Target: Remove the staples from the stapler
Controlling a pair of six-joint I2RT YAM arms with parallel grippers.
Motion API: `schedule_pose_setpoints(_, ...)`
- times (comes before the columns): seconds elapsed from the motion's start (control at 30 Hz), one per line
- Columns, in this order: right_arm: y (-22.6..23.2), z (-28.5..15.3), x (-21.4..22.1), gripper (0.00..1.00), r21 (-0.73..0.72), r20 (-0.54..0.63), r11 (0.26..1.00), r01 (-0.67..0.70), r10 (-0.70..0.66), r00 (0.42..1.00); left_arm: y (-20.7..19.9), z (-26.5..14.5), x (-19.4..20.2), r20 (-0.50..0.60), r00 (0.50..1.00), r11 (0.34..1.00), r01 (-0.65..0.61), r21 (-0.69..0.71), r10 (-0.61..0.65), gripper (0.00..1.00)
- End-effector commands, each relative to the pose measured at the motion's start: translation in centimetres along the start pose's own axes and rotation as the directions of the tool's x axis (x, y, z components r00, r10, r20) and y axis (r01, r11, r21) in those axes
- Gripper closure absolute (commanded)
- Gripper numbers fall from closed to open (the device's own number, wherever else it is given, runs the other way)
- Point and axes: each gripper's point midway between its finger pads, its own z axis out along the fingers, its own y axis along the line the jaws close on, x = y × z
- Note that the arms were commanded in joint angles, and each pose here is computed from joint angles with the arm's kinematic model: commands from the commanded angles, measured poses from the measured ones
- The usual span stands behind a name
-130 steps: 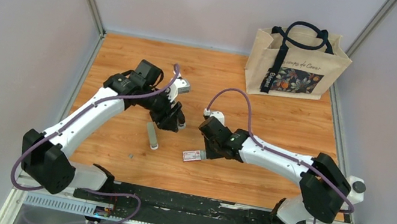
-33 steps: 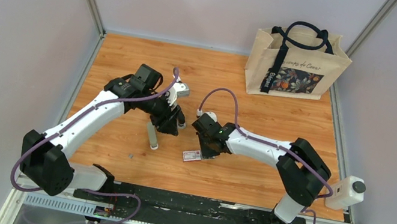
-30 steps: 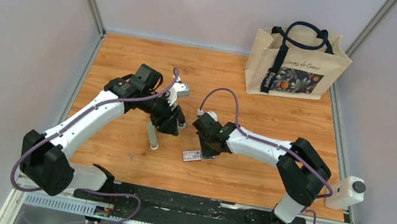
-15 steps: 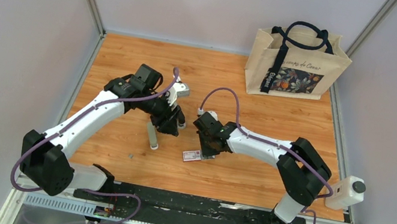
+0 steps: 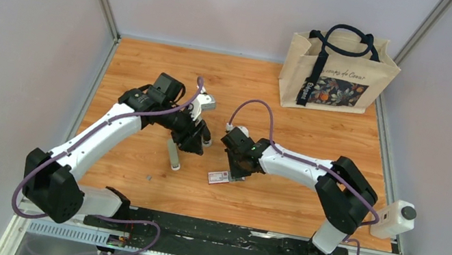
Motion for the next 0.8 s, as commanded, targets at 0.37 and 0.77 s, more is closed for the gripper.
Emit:
schedule_pose_setpoints(0.37, 0.06, -0.03, -0.59, 0.83, -0.009, 0.016, 1.0, -0.006, 0.006, 1.0, -1.06, -0.9, -1.18, 0.048, 0.998, 0.999, -0.041, 0.018, 0.04, 0.39)
schedule_pose_setpoints(0.77, 0.18, -0.19, -0.58, 0.73, -0.021, 0.023, 1.0, -0.005, 0.006, 1.0, -1.2, -0.99, -1.27, 0.048, 0.998, 0.999, -0.042, 0.021, 0.041, 0.38)
